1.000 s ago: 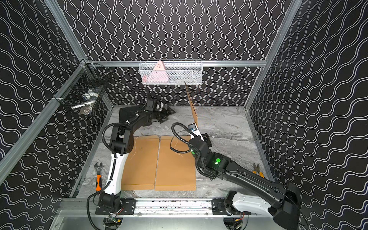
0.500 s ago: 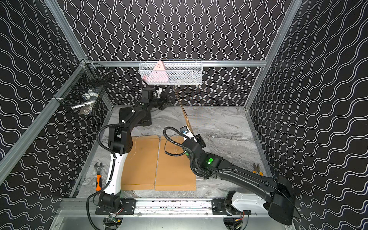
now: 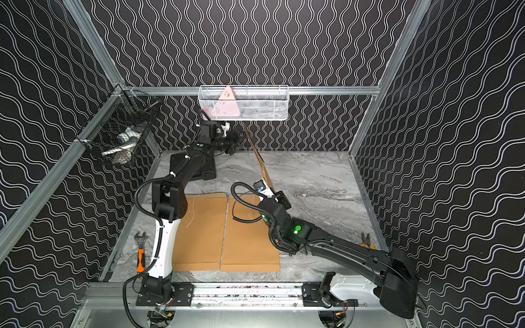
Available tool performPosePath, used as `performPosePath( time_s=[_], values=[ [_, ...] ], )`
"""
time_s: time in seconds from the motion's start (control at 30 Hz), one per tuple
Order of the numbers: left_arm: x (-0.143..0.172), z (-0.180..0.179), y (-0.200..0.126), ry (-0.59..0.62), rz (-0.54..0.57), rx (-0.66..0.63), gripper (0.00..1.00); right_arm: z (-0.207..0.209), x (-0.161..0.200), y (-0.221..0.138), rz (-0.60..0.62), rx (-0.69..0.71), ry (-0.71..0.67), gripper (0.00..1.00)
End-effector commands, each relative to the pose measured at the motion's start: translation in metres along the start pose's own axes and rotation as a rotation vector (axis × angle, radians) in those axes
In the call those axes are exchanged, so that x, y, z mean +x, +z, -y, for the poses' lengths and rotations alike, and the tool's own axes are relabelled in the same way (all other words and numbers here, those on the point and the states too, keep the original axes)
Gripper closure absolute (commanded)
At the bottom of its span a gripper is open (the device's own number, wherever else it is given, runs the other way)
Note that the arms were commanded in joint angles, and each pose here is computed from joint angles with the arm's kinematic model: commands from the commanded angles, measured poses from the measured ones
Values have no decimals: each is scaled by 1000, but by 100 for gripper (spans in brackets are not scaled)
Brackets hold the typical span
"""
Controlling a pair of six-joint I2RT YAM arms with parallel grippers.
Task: Open the file bag
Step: Pick up the file bag from the center of the board.
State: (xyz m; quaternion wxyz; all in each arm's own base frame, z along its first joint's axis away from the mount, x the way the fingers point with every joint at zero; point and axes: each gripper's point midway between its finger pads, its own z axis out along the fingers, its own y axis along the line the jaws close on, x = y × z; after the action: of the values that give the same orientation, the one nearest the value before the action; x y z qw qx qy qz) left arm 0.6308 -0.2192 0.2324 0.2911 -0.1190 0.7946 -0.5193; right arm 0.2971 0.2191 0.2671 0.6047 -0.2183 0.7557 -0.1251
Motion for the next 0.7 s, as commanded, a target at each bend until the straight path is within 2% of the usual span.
performPosePath(
  time_s=[0.0, 0.5, 0.67],
  values=[
    [129, 455, -436, 659, 458, 655, 1, 2, -9, 0, 37, 13, 29, 100],
    [187, 461, -497, 669, 486, 705, 3, -5, -7, 5, 39, 15, 24, 100],
    [196, 453, -500, 696, 482, 654, 3, -11, -4, 10, 35, 15, 13, 100]
  ],
)
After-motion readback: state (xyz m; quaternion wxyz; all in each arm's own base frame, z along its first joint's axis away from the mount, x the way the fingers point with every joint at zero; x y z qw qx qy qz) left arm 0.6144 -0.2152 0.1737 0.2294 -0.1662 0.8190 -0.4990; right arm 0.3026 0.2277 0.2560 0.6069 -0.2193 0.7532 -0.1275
